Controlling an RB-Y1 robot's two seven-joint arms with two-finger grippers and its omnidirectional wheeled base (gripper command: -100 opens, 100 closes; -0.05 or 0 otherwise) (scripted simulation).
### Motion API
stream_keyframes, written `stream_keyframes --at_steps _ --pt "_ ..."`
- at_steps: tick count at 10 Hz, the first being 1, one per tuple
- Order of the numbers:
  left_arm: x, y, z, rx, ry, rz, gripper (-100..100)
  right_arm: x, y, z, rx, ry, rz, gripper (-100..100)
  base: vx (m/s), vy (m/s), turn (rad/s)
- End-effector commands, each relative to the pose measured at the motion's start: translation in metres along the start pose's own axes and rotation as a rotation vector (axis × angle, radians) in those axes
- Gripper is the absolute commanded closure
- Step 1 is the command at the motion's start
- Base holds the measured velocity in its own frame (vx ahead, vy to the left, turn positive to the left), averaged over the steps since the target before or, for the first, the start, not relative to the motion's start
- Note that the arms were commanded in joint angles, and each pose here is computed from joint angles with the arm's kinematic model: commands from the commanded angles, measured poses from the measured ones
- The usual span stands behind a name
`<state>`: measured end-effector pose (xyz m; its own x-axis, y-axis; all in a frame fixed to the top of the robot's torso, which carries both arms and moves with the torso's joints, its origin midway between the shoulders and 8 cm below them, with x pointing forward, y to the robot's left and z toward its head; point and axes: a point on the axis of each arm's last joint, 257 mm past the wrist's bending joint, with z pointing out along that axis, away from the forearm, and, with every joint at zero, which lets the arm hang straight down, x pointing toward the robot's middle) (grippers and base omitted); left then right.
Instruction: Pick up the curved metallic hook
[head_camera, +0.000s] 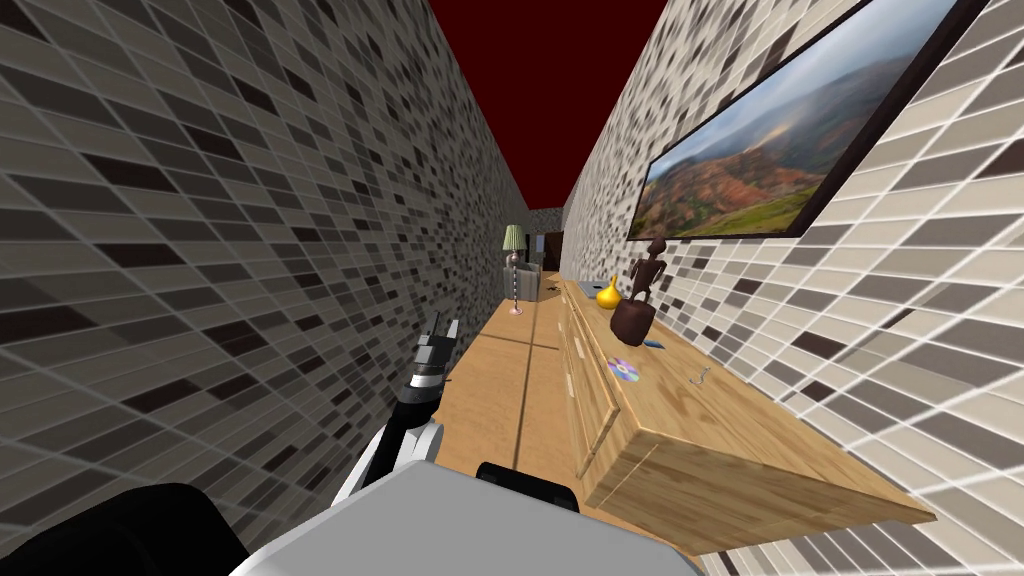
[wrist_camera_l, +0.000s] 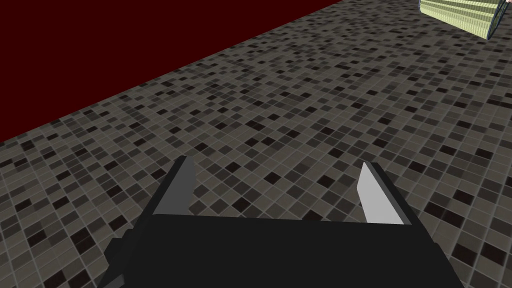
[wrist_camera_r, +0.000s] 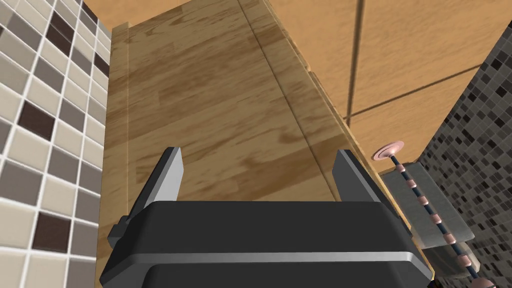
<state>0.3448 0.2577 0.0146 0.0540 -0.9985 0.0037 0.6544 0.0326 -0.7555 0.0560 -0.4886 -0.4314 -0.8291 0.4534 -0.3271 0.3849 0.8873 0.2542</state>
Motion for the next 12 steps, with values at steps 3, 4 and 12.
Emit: stream_keyframes --at_steps 3,4,12 --pt "0.000 0.000 0.000 0.000 0.000 0.000 0 -0.006 -0.045 -0.022 0.088 0.048 -0.069 -100 0.032 0.018 0.010" --pt "0.000 0.000 0.000 0.000 0.000 0.000 0 -0.013 -0.049 -0.026 0.098 0.053 -0.093 -100 0.041 0.014 0.008" --pt "0.000 0.000 0.000 0.000 0.000 0.000 0 -0.068 -0.125 -0.085 0.272 0.124 -0.272 -100 0.063 0.009 0.014"
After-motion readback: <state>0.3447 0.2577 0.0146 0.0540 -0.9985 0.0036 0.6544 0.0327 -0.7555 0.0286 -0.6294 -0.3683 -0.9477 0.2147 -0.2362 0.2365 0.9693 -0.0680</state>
